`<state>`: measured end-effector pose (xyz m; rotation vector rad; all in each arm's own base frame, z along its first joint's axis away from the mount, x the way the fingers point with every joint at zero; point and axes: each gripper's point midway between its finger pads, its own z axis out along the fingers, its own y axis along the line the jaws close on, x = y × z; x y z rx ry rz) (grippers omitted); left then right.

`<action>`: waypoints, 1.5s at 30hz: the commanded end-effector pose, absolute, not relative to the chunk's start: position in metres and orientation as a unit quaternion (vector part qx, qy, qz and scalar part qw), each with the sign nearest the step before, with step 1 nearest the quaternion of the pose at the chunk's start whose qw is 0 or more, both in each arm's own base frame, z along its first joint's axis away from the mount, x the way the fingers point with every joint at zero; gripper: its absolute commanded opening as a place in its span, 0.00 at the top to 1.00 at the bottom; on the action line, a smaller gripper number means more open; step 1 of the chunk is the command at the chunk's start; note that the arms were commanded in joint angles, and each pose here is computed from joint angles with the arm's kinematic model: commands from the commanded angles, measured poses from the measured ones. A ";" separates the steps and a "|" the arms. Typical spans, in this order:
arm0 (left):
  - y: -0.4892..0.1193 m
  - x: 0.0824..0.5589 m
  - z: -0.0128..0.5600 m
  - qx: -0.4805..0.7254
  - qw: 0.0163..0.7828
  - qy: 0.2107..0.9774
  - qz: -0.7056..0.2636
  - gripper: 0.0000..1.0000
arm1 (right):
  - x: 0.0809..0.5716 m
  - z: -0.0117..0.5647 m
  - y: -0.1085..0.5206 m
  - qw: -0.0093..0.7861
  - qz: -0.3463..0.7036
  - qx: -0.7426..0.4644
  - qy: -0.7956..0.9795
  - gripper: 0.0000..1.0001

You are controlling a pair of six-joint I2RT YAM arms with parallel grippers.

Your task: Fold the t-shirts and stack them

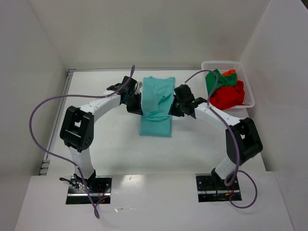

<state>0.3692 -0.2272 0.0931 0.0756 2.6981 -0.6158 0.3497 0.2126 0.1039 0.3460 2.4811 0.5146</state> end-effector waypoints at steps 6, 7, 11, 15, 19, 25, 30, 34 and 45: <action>-0.226 0.398 0.079 0.045 0.174 0.958 -0.224 1.00 | 0.400 0.109 0.217 0.321 0.199 0.120 0.918 1.00; -0.225 0.402 0.074 0.041 0.169 0.958 -0.226 1.00 | 0.402 0.108 0.218 0.322 0.198 0.115 0.919 1.00; -0.228 0.417 0.071 0.050 0.177 0.958 -0.221 1.00 | 0.415 0.102 0.209 0.326 0.182 0.124 0.919 1.00; -0.228 0.424 0.070 0.053 0.178 0.956 -0.225 1.00 | 0.420 0.101 0.205 0.329 0.176 0.130 0.919 1.00; -0.230 0.426 0.063 0.053 0.169 0.958 -0.227 0.99 | 0.422 0.102 0.204 0.334 0.176 0.135 0.916 1.00; -0.232 0.430 0.062 0.053 0.170 0.957 -0.228 0.85 | 0.418 0.090 0.198 0.331 0.163 0.140 0.919 1.00; -0.228 0.441 0.066 0.048 0.184 0.957 -0.221 0.64 | 0.421 0.084 0.195 0.327 0.160 0.148 0.920 0.84; -0.217 0.451 0.085 0.039 0.210 0.953 -0.216 0.47 | 0.428 0.102 0.198 0.355 0.174 0.139 0.908 0.26; -0.198 0.440 0.164 0.041 0.294 0.925 -0.236 0.33 | 0.414 0.165 0.220 0.400 0.270 0.073 0.873 0.61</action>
